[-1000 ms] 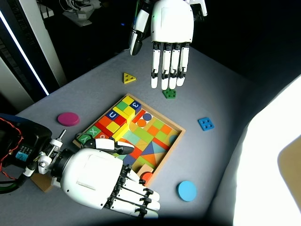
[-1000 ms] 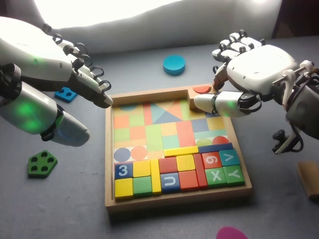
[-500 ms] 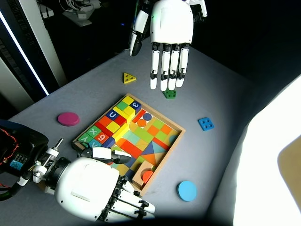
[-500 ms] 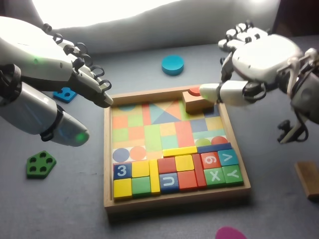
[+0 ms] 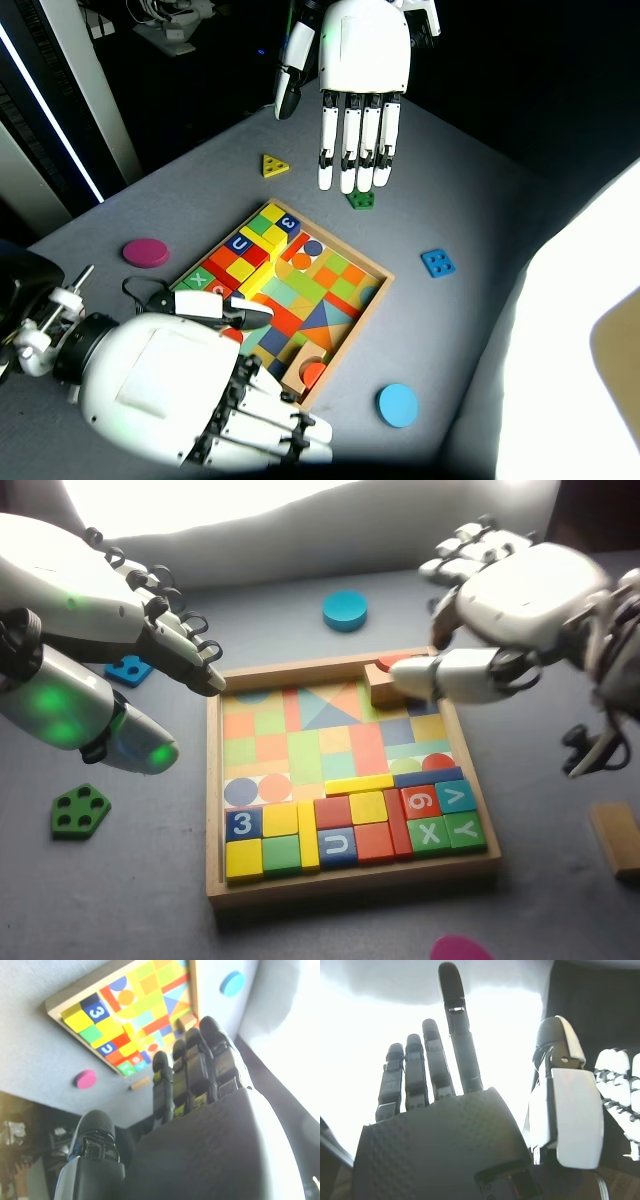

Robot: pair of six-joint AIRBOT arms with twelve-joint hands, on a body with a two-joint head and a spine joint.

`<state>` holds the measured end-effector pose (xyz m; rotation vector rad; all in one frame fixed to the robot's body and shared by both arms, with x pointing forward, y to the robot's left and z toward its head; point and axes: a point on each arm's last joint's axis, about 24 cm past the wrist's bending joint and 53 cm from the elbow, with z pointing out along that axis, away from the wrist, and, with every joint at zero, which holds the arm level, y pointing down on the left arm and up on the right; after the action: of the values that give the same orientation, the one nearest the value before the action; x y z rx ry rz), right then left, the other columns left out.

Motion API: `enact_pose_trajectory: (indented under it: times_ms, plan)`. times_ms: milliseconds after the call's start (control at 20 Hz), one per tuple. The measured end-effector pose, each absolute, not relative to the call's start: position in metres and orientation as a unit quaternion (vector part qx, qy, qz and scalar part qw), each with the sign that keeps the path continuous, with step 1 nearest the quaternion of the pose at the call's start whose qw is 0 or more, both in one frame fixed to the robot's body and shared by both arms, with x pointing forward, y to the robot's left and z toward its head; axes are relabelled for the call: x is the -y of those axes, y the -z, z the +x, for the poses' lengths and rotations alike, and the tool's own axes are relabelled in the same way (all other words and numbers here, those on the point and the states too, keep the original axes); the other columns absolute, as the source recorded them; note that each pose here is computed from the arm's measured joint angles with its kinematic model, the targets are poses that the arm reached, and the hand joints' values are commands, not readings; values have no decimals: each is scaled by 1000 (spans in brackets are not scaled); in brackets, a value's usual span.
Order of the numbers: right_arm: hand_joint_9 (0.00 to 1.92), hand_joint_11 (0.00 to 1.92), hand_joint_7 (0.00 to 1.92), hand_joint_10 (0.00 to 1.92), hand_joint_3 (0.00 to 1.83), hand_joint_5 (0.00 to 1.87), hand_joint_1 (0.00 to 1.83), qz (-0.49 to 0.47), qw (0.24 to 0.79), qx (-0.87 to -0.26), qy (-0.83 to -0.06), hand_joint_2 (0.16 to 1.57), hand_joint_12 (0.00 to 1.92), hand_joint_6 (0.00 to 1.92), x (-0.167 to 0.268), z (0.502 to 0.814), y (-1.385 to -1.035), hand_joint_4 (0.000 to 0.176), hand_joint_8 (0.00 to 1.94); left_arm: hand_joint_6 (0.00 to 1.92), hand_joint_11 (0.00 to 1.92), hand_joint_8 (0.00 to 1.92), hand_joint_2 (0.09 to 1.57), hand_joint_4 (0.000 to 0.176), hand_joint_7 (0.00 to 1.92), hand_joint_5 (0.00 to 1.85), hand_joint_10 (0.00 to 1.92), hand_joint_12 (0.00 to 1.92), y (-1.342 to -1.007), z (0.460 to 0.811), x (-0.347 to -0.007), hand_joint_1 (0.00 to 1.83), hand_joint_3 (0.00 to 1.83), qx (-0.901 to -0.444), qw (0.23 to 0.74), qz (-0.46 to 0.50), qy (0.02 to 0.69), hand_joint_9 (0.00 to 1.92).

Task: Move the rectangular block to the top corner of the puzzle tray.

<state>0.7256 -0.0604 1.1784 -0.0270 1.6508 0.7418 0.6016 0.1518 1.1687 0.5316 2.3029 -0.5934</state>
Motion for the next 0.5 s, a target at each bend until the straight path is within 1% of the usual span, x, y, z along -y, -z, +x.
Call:
enact_pose_trajectory:
  times_ms: [50,100,150,300,350,450,500]
  plan:
    - [66,0,219,33,4,835,0,-25,615,-718,-326,1141,0,253,49,723,-1176,0,6,6,0,6,1264,30,233,295,5,703,-1169,602,-152,20,0,-887,345,205,229,225]
    - [60,0,213,30,1,828,0,-32,612,-718,-331,1135,0,249,39,721,-1173,0,3,2,0,1,1266,30,225,278,1,673,-1169,601,-152,3,1,-887,345,205,229,213]
    - [63,0,215,31,1,821,0,-34,609,-719,-333,1134,0,246,32,722,-1170,0,3,3,0,3,1267,32,234,284,3,683,-1169,601,-152,0,0,-887,345,205,229,220]
    - [74,0,210,35,1,835,0,-35,606,-721,-334,1134,0,249,23,728,-1164,0,1,1,0,1,1263,32,235,282,1,683,-1169,602,-152,33,0,-887,345,205,228,221]
    - [89,0,235,41,0,847,0,-34,606,-721,-335,1132,0,254,21,729,-1163,0,11,4,0,0,1260,33,231,294,0,668,-1169,601,-152,40,0,-887,345,205,229,211]
    - [74,0,232,33,4,842,0,-35,605,-721,-336,1141,0,251,18,728,-1162,0,8,3,0,1,1265,32,225,294,0,676,-1169,601,-152,29,1,-887,345,205,229,210]
    - [61,0,215,27,0,838,0,-35,604,-721,-337,1132,0,249,17,727,-1162,0,0,5,0,6,1270,33,240,288,9,715,-1169,601,-152,1,2,-887,345,205,229,235]
